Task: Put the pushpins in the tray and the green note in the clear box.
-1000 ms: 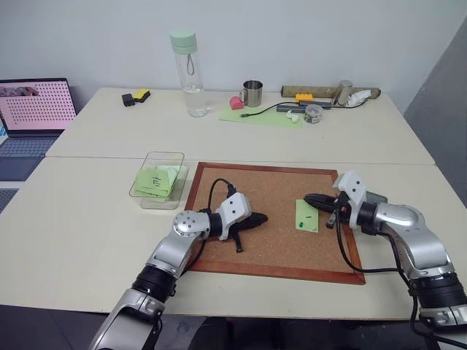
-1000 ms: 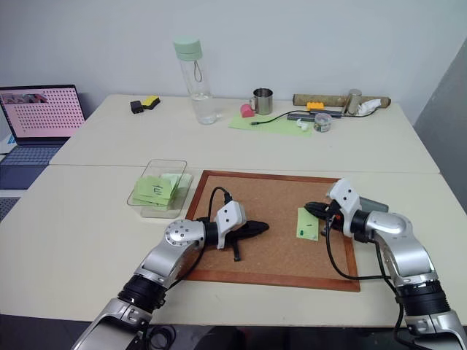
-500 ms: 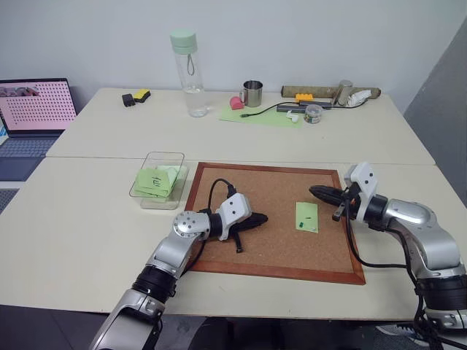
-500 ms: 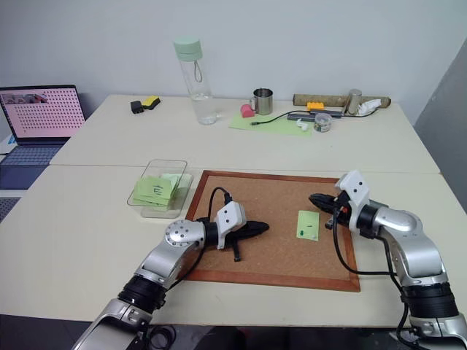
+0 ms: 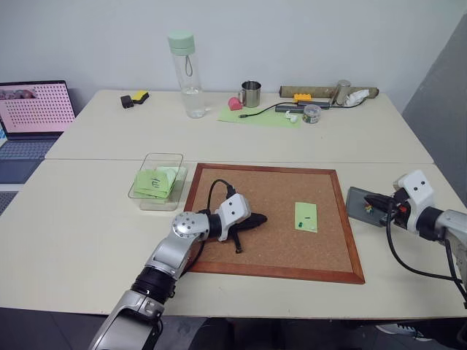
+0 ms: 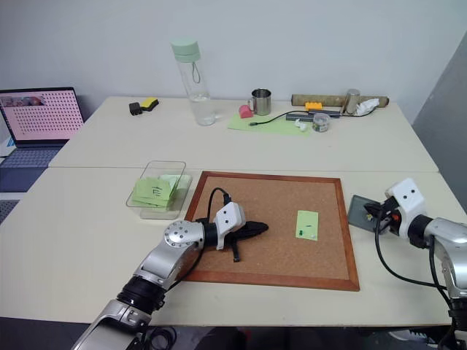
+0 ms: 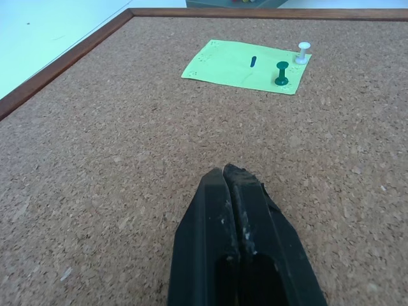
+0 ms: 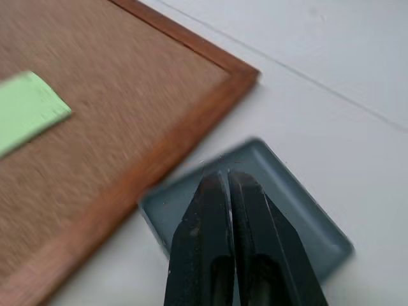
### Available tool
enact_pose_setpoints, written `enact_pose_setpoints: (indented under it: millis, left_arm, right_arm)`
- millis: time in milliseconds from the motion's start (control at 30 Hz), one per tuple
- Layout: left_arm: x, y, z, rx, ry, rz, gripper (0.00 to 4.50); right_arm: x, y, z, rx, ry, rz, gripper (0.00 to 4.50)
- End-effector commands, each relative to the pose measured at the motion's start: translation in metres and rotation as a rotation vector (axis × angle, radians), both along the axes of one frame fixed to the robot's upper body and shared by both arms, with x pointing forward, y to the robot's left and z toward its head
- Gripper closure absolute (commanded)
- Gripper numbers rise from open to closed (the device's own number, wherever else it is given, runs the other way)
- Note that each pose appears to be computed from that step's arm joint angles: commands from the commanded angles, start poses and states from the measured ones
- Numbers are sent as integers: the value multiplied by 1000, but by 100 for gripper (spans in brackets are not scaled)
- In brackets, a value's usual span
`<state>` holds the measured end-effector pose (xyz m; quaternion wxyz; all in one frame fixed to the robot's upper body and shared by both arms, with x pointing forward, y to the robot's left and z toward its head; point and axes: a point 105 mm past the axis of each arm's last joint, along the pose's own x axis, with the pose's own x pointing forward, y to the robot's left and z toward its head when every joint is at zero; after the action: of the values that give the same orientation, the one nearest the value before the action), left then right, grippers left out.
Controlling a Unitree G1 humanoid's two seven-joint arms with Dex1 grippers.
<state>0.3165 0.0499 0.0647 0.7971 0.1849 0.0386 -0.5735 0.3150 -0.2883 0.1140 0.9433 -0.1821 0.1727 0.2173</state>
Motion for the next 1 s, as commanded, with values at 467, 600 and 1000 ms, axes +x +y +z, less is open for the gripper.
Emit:
enact_pose_setpoints:
  millis: [467, 600, 1000]
  left_arm:
    - [-8, 4, -25, 72, 75, -3, 450]
    - [-8, 4, -25, 73, 75, -6, 450]
    - [-7, 4, -25, 86, 71, -19, 450]
  right_arm:
    - [-5, 18, 21, 2, -74, 119, 96]
    - [-29, 56, 21, 2, -40, 314, 96]
    - [-34, 117, -14, 58, 1, 466, 96]
